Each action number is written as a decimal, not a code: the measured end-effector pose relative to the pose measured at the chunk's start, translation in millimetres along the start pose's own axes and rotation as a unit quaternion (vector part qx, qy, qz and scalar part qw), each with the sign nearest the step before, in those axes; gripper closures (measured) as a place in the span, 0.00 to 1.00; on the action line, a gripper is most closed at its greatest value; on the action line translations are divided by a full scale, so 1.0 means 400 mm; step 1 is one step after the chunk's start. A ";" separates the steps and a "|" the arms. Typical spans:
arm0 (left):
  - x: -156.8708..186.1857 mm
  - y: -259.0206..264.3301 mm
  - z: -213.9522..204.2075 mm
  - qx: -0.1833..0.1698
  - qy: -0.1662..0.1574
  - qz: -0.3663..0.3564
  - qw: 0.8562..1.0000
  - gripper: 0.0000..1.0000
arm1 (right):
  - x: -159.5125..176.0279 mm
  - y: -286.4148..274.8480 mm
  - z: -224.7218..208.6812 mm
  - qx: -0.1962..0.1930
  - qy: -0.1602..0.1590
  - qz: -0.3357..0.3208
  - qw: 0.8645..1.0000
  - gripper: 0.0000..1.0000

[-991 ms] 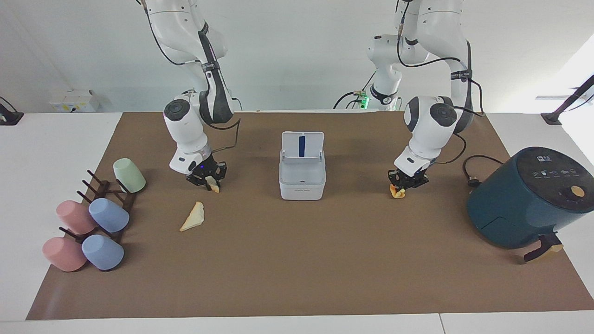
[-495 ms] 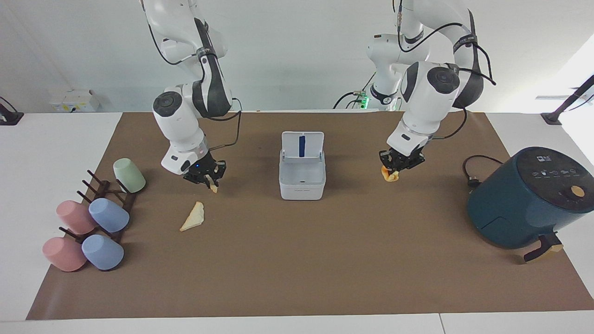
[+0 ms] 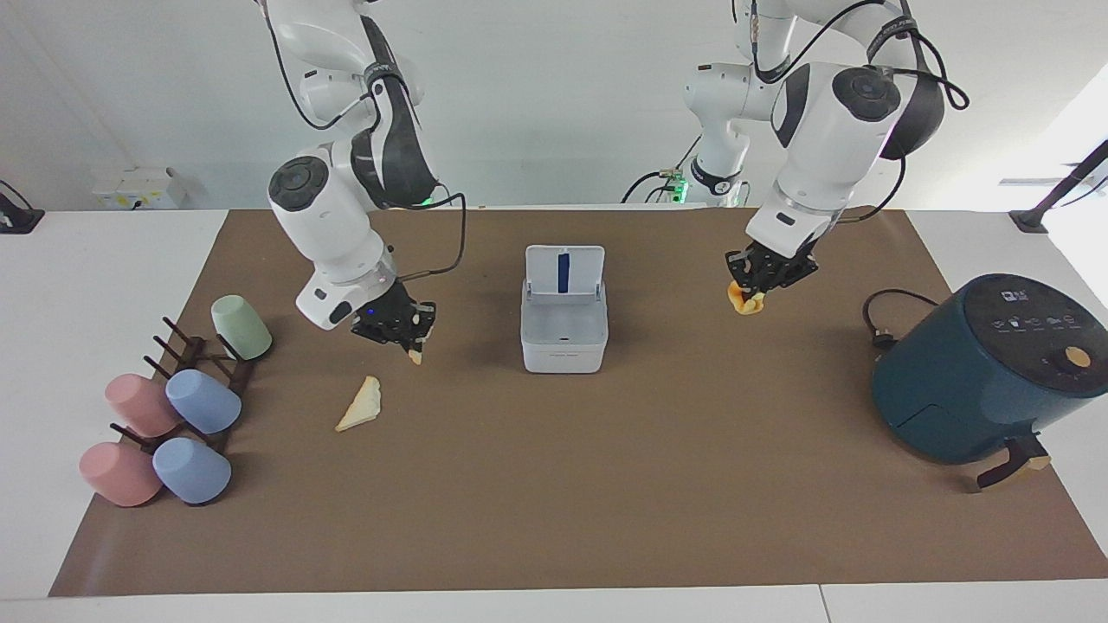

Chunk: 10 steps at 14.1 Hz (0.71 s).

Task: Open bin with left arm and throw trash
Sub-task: 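Carry the bread slice over the bin and release it with the right gripper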

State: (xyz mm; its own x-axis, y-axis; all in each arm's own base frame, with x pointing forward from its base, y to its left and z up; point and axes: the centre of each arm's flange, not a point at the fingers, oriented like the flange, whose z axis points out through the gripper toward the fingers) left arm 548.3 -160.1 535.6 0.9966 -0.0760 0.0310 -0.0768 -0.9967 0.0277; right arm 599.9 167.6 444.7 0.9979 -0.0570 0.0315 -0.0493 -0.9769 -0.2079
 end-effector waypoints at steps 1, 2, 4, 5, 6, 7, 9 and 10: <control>-0.003 -0.003 -0.007 0.000 0.001 0.000 1.000 0.87 | -0.004 -0.077 -0.018 0.008 0.009 0.025 1.000 0.88; -0.003 -0.002 -0.008 0.000 0.001 0.000 1.000 0.87 | -0.015 -0.158 -0.033 0.017 0.017 0.044 0.999 0.88; -0.004 0.003 -0.008 0.000 0.001 0.002 1.000 0.87 | -0.049 -0.303 -0.037 0.035 0.036 0.068 0.996 0.88; -0.005 0.006 -0.008 0.000 0.001 0.003 1.000 0.87 | -0.071 -0.368 -0.022 0.046 0.046 0.074 0.995 0.88; -0.006 0.009 -0.008 0.000 0.001 0.004 1.000 0.87 | -0.097 -0.428 0.001 0.055 0.053 0.077 0.994 0.88; -0.006 0.012 -0.008 0.000 0.001 0.005 1.000 0.87 | -0.119 -0.470 0.025 0.060 0.054 0.079 0.994 0.88; -0.007 0.014 -0.007 0.000 0.001 0.006 1.000 0.87 | -0.135 -0.489 0.061 0.060 0.053 0.081 0.993 0.88; -0.007 0.015 -0.007 0.000 0.001 0.006 1.000 0.87 | -0.133 -0.478 0.073 0.059 0.055 0.084 0.993 0.88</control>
State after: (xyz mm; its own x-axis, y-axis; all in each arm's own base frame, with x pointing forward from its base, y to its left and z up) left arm 544.9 -165.8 538.6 0.9955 -0.0887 0.0334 -0.0897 -0.9956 0.0280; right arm 557.4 363.4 454.4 0.9647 -0.2465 0.0925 -0.2034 -0.9208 -0.3328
